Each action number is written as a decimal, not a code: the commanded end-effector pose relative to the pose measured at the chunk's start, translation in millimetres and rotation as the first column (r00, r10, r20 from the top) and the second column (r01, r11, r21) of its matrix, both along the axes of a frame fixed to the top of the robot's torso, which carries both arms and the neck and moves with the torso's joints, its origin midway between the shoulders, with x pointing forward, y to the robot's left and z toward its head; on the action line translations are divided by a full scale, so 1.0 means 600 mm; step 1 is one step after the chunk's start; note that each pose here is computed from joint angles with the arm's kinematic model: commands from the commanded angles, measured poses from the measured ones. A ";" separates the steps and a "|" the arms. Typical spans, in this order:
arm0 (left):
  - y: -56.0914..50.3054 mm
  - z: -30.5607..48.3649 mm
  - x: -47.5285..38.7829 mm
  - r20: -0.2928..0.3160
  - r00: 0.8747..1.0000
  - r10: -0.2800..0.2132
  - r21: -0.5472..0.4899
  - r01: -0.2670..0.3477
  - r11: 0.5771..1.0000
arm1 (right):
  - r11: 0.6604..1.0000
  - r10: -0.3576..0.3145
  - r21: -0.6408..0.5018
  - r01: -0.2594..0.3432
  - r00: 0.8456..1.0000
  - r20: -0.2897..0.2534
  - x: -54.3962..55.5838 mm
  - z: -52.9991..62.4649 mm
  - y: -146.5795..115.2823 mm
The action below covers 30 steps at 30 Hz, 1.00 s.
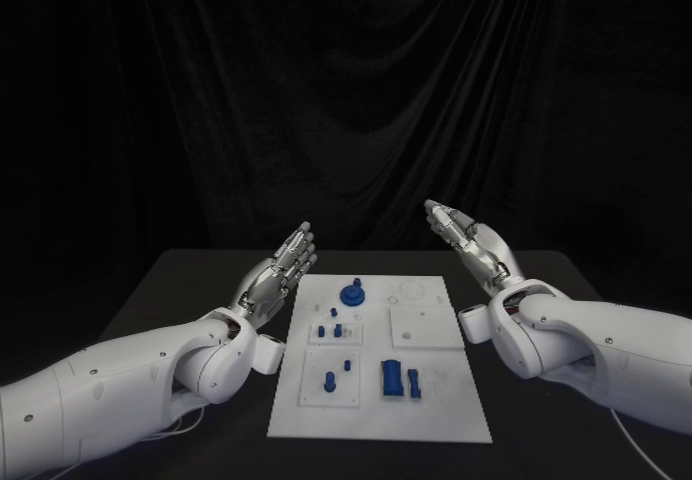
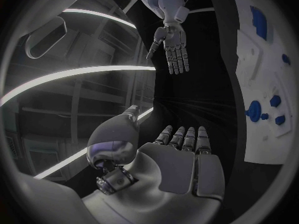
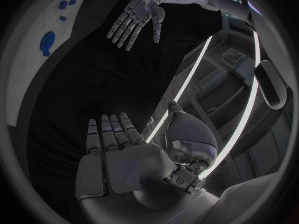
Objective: Assemble the parts on the task board
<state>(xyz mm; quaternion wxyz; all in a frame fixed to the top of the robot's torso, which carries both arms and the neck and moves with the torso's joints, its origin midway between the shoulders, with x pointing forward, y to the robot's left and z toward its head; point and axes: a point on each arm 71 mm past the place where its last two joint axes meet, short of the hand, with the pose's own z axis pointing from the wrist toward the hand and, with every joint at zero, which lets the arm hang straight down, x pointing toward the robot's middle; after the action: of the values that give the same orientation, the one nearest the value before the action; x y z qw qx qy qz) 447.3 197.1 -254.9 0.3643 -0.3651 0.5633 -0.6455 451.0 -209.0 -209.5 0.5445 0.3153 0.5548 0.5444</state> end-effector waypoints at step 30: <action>-0.008 0.051 0.024 -0.064 0.890 0.452 0.092 -0.446 0.890 | 0.945 -0.189 0.218 0.245 0.951 -0.246 0.018 -0.025 0.028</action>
<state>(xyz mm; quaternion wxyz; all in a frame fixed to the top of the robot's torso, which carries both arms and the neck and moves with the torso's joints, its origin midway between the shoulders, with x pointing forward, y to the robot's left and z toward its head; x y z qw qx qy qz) 461.2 192.8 -226.7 0.4870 -0.4953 0.5070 -0.5104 462.1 -191.5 -223.5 0.4895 0.4945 0.5040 0.5116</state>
